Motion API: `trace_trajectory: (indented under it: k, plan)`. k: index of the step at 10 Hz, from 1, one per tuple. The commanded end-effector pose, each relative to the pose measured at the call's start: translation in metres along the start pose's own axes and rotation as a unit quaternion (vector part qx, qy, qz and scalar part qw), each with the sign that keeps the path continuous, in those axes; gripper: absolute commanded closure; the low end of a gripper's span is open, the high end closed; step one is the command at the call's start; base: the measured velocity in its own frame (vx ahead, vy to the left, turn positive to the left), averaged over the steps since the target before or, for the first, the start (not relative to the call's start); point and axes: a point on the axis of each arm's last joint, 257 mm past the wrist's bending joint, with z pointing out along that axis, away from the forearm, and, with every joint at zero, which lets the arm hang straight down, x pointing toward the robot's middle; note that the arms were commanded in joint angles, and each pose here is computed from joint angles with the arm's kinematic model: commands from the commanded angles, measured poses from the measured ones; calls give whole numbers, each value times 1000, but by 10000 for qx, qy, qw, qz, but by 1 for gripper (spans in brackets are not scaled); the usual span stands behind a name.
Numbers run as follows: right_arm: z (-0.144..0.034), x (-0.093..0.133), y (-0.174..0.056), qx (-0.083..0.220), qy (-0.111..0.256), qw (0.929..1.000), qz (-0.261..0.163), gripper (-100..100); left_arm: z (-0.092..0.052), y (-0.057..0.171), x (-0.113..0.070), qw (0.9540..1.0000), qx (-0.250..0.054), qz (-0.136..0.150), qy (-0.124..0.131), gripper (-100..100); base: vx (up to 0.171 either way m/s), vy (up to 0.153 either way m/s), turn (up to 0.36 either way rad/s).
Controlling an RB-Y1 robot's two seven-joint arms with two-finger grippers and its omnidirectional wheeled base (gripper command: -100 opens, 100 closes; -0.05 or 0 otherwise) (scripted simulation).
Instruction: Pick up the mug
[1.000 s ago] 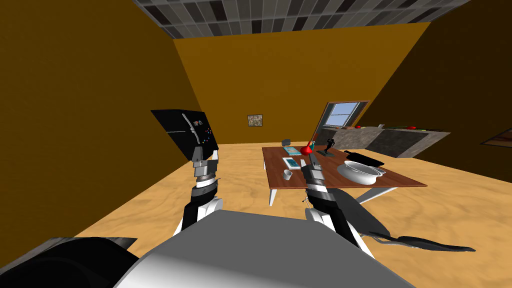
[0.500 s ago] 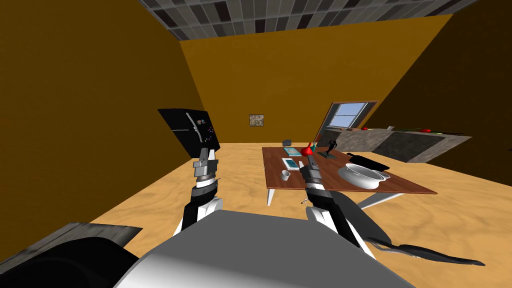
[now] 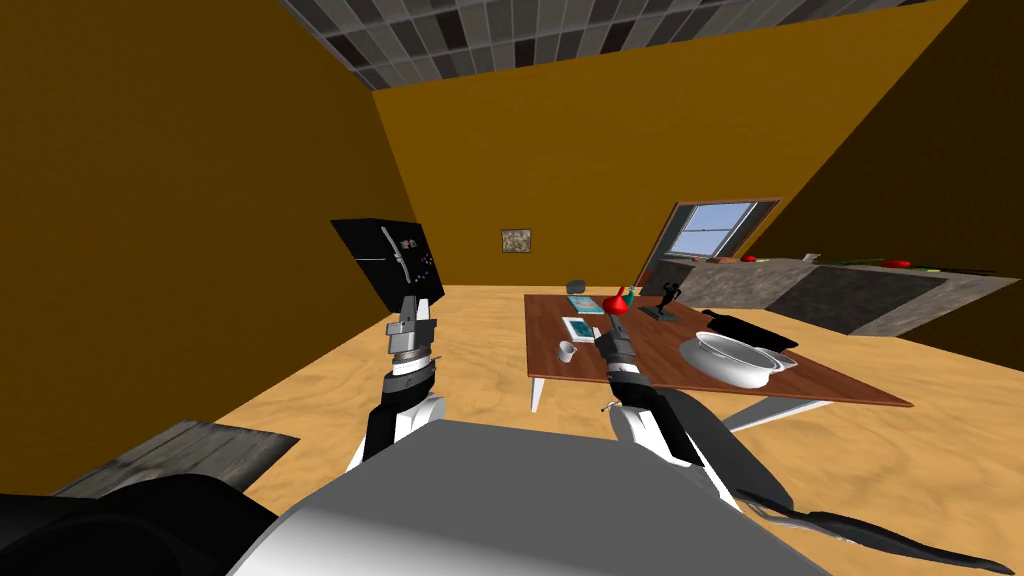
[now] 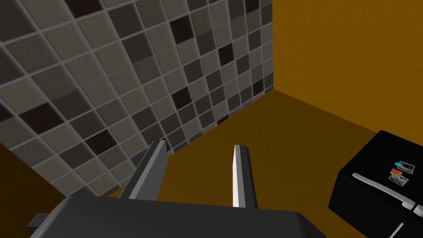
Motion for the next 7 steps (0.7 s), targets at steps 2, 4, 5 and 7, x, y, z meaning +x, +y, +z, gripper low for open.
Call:
trace_trajectory:
  k: [2,4,5,7]
  plan:
    - [4,-15,-30,367,-113,9987,348,-100,0,0,0,10000,0,0,0,0,-22,-84,61]
    - [6,-24,-52,623,-212,9960,600,-100,0,0,0,10000,0,0,0,0,-8,-78,56]
    - [6,-25,-52,624,-229,9955,683,-100,0,0,0,10000,0,0,0,0,-4,-74,48]
    - [7,-34,-72,865,-332,9912,945,-100,0,0,0,10000,0,0,0,0,-15,-80,64]
